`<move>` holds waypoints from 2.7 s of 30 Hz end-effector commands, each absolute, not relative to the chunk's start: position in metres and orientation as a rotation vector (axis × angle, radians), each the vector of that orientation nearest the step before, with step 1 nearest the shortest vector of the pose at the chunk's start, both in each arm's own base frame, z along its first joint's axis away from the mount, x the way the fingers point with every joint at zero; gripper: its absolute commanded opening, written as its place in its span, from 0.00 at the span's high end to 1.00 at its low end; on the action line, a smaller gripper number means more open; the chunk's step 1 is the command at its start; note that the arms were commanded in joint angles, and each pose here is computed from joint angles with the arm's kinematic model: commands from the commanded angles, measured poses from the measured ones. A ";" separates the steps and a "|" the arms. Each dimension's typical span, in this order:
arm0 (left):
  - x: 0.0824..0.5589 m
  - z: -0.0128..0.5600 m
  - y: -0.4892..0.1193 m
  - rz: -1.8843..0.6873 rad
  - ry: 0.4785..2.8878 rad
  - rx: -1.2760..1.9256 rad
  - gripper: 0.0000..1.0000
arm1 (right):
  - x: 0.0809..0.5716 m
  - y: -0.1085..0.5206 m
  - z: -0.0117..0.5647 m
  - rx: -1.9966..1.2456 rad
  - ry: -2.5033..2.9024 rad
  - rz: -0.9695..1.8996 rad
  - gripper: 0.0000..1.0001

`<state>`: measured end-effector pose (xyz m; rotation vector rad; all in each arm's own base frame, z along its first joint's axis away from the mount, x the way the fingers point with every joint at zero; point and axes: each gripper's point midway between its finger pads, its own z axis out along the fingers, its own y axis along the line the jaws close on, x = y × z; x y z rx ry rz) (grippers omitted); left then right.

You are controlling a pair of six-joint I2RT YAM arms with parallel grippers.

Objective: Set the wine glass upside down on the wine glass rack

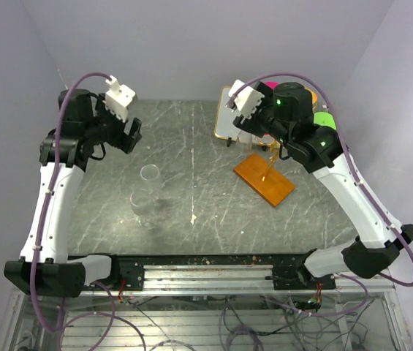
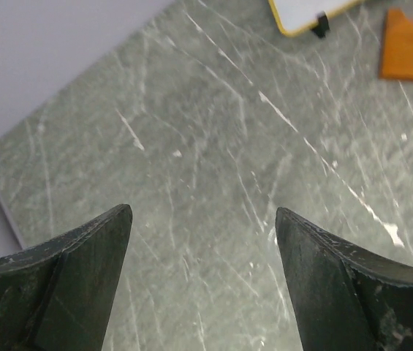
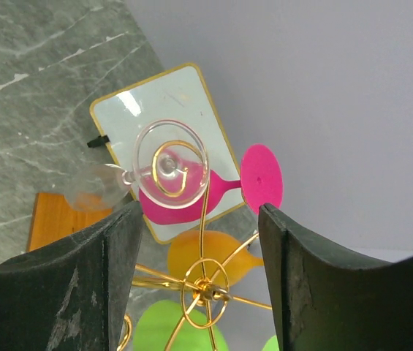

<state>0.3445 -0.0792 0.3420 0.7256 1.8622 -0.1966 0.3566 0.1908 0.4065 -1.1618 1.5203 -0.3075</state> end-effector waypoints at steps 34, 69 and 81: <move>0.314 0.170 -0.115 -0.108 2.290 1.252 0.63 | 0.349 0.137 0.434 -0.966 1.537 -0.289 0.13; 0.315 0.347 -0.141 -0.096 1.750 1.218 0.93 | 0.358 0.167 0.424 -0.962 1.540 0.177 0.15; 0.277 0.474 -0.176 -0.388 1.403 0.952 0.93 | 0.343 0.230 0.444 -0.943 1.473 0.736 0.24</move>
